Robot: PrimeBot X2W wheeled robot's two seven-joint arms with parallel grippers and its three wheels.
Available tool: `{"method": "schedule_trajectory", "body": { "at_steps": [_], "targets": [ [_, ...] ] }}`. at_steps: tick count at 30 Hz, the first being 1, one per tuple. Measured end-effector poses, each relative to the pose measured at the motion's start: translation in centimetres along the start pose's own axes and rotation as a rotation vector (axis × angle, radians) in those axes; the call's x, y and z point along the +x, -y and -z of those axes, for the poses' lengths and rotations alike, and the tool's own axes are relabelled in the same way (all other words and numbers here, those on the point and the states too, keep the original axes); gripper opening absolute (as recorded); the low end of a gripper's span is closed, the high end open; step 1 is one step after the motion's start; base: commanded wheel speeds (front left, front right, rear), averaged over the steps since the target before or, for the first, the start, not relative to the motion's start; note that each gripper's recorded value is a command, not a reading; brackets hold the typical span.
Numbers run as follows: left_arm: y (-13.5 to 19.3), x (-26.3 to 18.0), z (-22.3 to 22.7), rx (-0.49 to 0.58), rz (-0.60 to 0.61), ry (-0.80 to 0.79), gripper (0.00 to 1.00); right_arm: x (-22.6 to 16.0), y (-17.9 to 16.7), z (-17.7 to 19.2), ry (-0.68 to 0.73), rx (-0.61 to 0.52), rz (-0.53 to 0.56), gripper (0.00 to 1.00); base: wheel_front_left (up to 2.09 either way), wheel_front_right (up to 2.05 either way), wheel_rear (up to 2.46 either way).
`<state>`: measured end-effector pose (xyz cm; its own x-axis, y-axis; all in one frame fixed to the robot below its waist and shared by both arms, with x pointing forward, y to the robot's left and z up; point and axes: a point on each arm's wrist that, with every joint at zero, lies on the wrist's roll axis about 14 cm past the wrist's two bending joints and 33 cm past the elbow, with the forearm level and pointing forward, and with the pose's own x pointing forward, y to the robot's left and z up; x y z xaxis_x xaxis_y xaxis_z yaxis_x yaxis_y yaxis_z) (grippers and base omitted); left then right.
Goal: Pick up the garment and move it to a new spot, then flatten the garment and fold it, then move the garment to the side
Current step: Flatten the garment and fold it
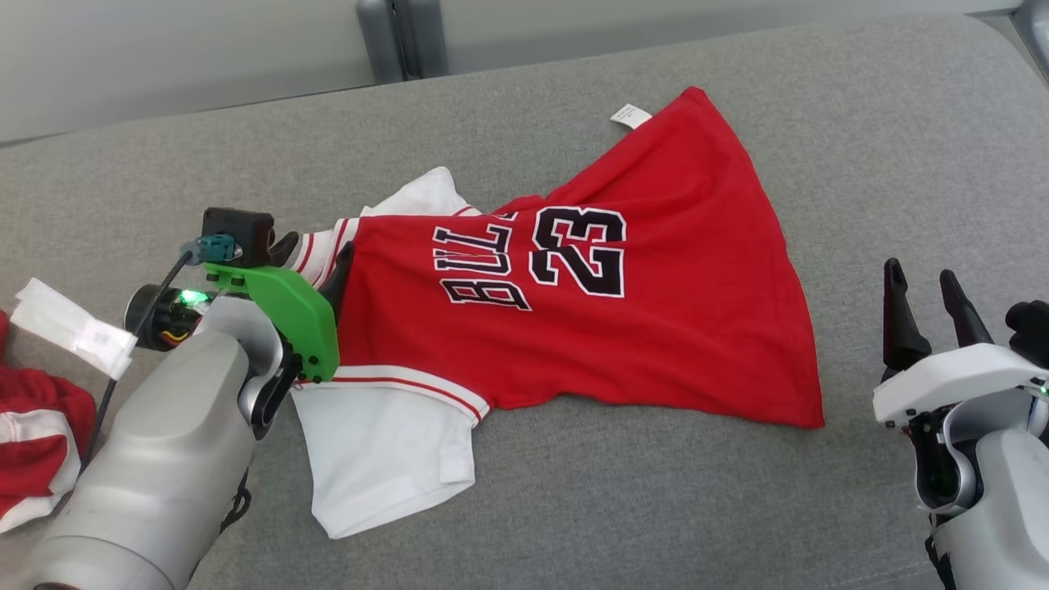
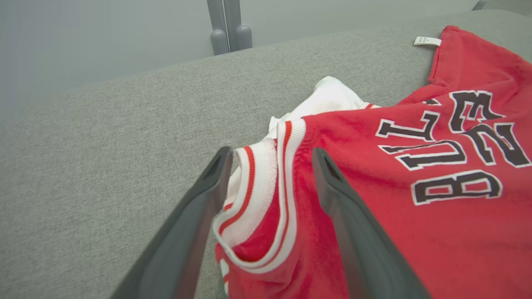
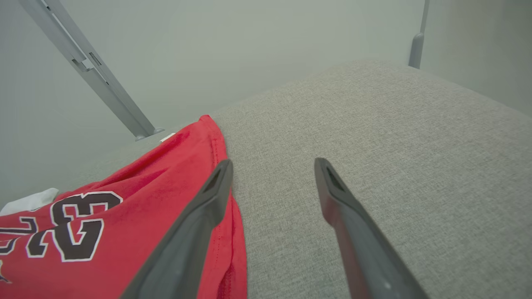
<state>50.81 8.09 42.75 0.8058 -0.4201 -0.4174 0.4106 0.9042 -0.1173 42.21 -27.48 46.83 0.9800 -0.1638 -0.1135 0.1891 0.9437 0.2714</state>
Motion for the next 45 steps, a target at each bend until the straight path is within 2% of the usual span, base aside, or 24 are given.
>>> {"method": "schedule_trajectory", "body": {
  "at_steps": [6, 9, 14, 17, 22, 29, 36, 45],
  "targets": [
    [-2.1, -2.7, -3.1, 0.031, -0.052, 0.159, 1.0, -0.9, -2.1, -1.6, 0.076, 0.003, -0.069, 1.0, 0.0, 0.0, 0.0],
    [-3.4, -4.7, -4.6, 0.026, -0.108, 0.245, 1.0, -1.5, -3.5, -2.5, 0.118, 0.001, -0.114, 1.0, 0.0, 0.0, 0.0],
    [-6.0, -9.3, -3.8, -0.015, -0.238, 0.309, 1.0, -3.4, -4.7, -3.2, 0.165, -0.01, -0.157, 1.0, 0.0, 0.0, 0.0],
    [-6.8, -12.4, -5.2, -0.038, -0.298, 0.401, 1.0, -4.3, -5.5, -4.4, 0.207, -0.02, -0.187, 1.0, 0.0, 0.0, 0.0],
    [-6.4, -17.0, -4.6, -0.051, -0.37, 0.492, 1.0, -5.8, -6.7, -5.2, 0.245, -0.046, -0.23, 1.0, 0.0, 0.0, 0.0],
    [-4.9, -20.6, -2.8, -0.116, -0.429, 0.566, 1.0, -7.3, -7.7, -5.8, 0.289, -0.107, -0.252, 1.0, 0.0, 0.0, 0.0],
    [-2.5, -20.7, 1.2, -0.172, -0.411, 0.507, 1.0, -7.8, -6.7, -4.3, 0.251, -0.144, -0.22, 1.0, 0.0, 0.0, 0.0],
    [-2.6, -20.4, 1.2, -0.172, -0.408, 0.519, 1.0, -7.9, -6.4, -4.5, 0.26, -0.156, -0.208, 1.0, 0.0, 0.0, 0.0]
  ]
}}
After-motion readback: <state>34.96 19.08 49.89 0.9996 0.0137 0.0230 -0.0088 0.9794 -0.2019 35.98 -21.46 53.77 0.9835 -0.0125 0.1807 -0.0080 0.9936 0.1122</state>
